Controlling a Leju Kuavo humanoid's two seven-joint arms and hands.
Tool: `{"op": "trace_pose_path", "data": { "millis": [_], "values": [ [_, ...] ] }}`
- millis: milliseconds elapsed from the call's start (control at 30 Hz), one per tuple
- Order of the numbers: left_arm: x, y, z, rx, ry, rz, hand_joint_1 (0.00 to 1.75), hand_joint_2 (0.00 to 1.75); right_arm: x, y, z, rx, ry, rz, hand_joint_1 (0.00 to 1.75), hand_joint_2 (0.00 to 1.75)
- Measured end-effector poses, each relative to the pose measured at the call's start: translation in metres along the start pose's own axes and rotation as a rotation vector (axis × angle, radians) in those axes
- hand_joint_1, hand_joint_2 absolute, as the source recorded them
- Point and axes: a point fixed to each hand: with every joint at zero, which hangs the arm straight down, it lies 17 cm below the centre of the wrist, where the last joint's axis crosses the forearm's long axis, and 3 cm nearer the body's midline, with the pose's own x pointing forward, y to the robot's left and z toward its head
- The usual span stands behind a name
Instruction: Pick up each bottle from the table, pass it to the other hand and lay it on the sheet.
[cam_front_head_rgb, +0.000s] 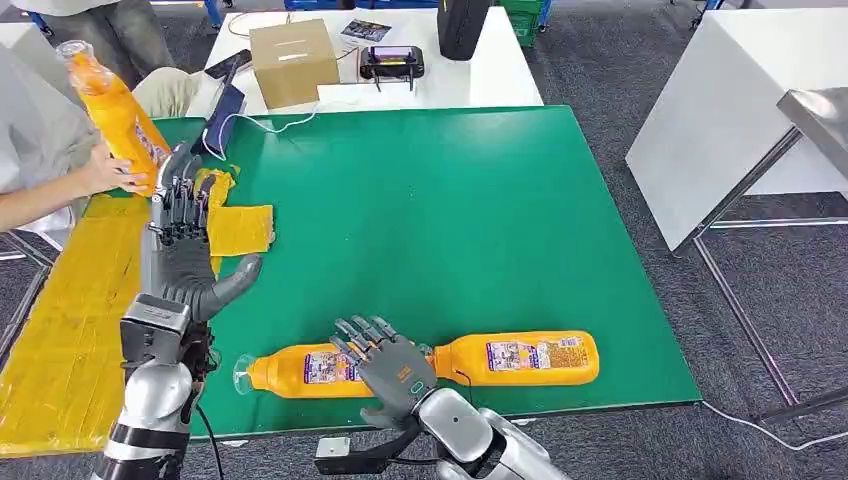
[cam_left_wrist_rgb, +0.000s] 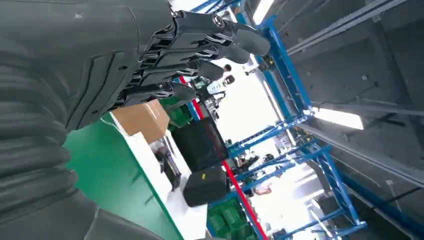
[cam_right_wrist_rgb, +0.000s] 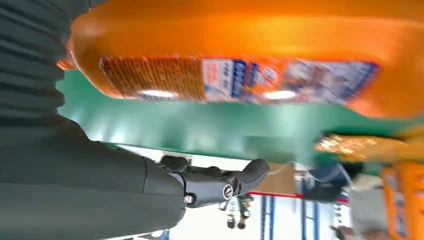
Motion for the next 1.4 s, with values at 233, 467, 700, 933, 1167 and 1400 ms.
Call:
{"op": "trace_pose_path", "data": {
  "millis": [233, 467, 700, 933, 1167, 1400],
  "values": [
    [0.006, -0.018, 0.008, -0.064, 0.017, 0.138, 0.00, 1.75, -0.026, 0.011, -0.005, 0.018, 0.091, 0.058, 0.00, 1.75],
    [0.016, -0.035, 0.009, -0.097, 0.007, 0.189, 0.00, 1.75, -0.059, 0.034, -0.010, 0.102, 0.179, 0.053, 0.03, 1.75],
    [0.018, -0.038, 0.009, -0.099, 0.007, 0.210, 0.00, 1.75, -0.071, 0.051, -0.011, 0.177, 0.217, 0.035, 1.54, 1.75],
    [0.025, -0.043, 0.008, -0.100, -0.006, 0.252, 0.00, 1.75, -0.082, 0.056, -0.018, 0.218, 0.223, 0.004, 1.55, 1.75],
    [0.026, -0.043, 0.007, -0.094, -0.006, 0.272, 0.00, 1.75, -0.085, 0.055, -0.022, 0.227, 0.217, 0.011, 1.71, 1.75],
    [0.027, -0.043, 0.006, -0.093, -0.011, 0.275, 0.00, 1.75, -0.089, 0.047, -0.025, 0.164, 0.232, -0.044, 1.75, 1.75]
  ]
}}
